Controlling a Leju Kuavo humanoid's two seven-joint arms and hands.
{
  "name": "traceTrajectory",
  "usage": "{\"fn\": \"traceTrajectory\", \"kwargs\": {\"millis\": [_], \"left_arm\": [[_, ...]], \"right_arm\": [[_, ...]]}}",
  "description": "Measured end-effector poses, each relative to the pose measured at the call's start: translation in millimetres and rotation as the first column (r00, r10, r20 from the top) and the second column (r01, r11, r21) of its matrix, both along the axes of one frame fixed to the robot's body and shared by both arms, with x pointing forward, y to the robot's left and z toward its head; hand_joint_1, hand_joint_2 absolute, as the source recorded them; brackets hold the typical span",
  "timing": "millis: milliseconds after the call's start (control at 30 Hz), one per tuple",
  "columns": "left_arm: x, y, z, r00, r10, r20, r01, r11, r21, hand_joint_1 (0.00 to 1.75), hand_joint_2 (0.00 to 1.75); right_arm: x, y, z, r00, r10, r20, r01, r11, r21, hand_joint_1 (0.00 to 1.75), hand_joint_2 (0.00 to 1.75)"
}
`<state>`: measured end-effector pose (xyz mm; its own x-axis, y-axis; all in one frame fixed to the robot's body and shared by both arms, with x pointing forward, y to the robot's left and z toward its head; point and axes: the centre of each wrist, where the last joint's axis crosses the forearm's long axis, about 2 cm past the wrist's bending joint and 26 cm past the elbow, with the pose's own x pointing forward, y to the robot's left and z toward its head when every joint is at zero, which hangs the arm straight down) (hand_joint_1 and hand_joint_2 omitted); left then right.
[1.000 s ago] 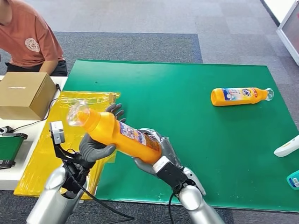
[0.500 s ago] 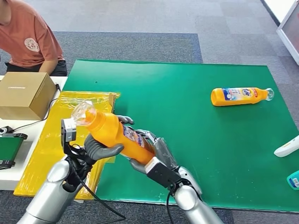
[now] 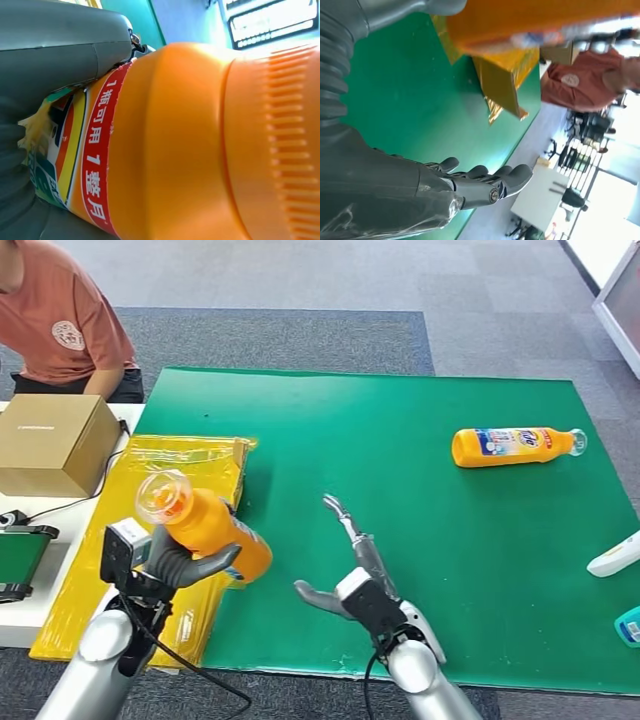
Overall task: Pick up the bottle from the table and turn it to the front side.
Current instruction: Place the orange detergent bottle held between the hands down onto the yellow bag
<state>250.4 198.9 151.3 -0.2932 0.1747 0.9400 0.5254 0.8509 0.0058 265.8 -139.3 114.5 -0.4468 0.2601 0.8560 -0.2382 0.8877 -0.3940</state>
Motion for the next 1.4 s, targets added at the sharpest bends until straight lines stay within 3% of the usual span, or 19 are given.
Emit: {"fn": "traceTrajectory", "kwargs": {"millis": [300, 367, 433, 500, 567, 667, 700, 767, 800, 833, 933, 967, 1100, 1233, 1367, 1400], "left_arm": [[-9.2, 6.3, 5.8, 0.997, 0.065, 0.039, -0.064, 0.998, -0.006, 1.75, 1.75], [-10.5, 8.0, 6.2, 0.988, 0.133, 0.079, -0.135, 0.991, 0.018, 1.75, 1.75], [-13.6, 12.4, 7.6, 0.946, 0.271, 0.176, -0.287, 0.955, 0.074, 1.75, 1.75], [-18.6, 18.8, 10.0, 0.841, 0.428, 0.331, -0.494, 0.857, 0.146, 1.75, 1.75], [-25.1, 25.2, 11.8, 0.679, 0.524, 0.514, -0.688, 0.698, 0.199, 1.75, 1.75], [-34.1, 30.5, 11.9, 0.443, 0.506, 0.74, -0.871, 0.438, 0.222, 1.75, 1.75], [-35.6, 31.3, 11.0, 0.392, 0.476, 0.788, -0.903, 0.364, 0.23, 1.75, 1.75], [-35.6, 32.7, 6.1, 0.339, 0.407, 0.848, -0.936, 0.233, 0.263, 1.75, 1.75], [-34.5, 33.2, 1.5, 0.331, 0.373, 0.867, -0.943, 0.174, 0.285, 1.75, 1.75], [-32.6, 34.2, -4.4, 0.332, 0.341, 0.879, -0.943, 0.123, 0.309, 1.45, 1.75], [-24.2, 40.0, -29.8, 0.386, 0.28, 0.879, -0.918, 0.022, 0.396, 0.19, 1.75], [-21.4, 42.7, -39.2, 0.414, 0.268, 0.87, -0.904, 0.005, 0.428, 0.05, 1.75], [-14.3, 53.8, -68.5, 0.506, 0.221, 0.834, -0.851, -0.032, 0.524, 0.0, 1.75], [-10.6, 61.4, -87.0, 0.566, 0.186, 0.803, -0.811, -0.054, 0.583, 0.0, 1.75], [-8.3, 64.4, -96.8, 0.599, 0.17, 0.783, -0.786, -0.061, 0.615, 0.0, 0.0], [-8.2, 64.7, -98.2, 0.605, 0.168, 0.778, -0.782, -0.059, 0.62, 0.0, 0.0]], "right_arm": [[-0.7, -13.2, 3.9, 0.999, -0.051, 0.008, 0.05, 0.998, 0.031, 0.0, 1.75], [-1.6, -15.0, 3.9, 0.998, -0.064, 0.0, 0.064, 0.997, 0.047, 0.0, 1.75], [-2.9, -20.2, 4.1, 0.995, -0.094, -0.014, 0.095, 0.992, 0.079, 0.0, 1.75], [-3.7, -29.6, 6.0, 0.99, -0.138, -0.025, 0.14, 0.982, 0.124, 0.0, 1.75], [-3.9, -41.3, 9.6, 0.982, -0.185, -0.03, 0.187, 0.968, 0.167, 0.0, 1.75], [-1.7, -56.9, 16.4, 0.97, -0.24, -0.022, 0.239, 0.947, 0.212, 0.0, 1.75], [-0.7, -60.8, 18.6, 0.967, -0.253, -0.018, 0.251, 0.942, 0.223, 0.0, 1.75], [0.9, -66.4, 22.2, 0.963, -0.271, -0.013, 0.266, 0.933, 0.242, 0.0, 1.75], [1.4, -68.1, 23.4, 0.962, -0.274, -0.012, 0.269, 0.93, 0.249, 0.0, 1.75], [1.8, -69.2, 24.4, 0.961, -0.275, -0.012, 0.269, 0.928, 0.256, 0.0, 1.75], [4.5, -70.7, 27.5, 0.964, -0.267, -0.013, 0.26, 0.925, 0.277, 0.0, 1.75], [5.3, -70.9, 28.4, 0.964, -0.265, -0.012, 0.257, 0.924, 0.283, 0.0, 1.75], [6.4, -73.0, 31.5, 0.964, -0.265, -0.002, 0.254, 0.921, 0.296, 0.0, 1.75], [6.8, -75.4, 36.1, 0.963, -0.267, 0.021, 0.248, 0.918, 0.309, 0.0, 1.75], [6.0, -76.2, 43.8, 0.963, -0.263, 0.061, 0.23, 0.918, 0.323, 0.0, 1.75], [5.5, -76.3, 46.1, 0.962, -0.262, 0.073, 0.226, 0.918, 0.326, 0.0, 1.75]]}}
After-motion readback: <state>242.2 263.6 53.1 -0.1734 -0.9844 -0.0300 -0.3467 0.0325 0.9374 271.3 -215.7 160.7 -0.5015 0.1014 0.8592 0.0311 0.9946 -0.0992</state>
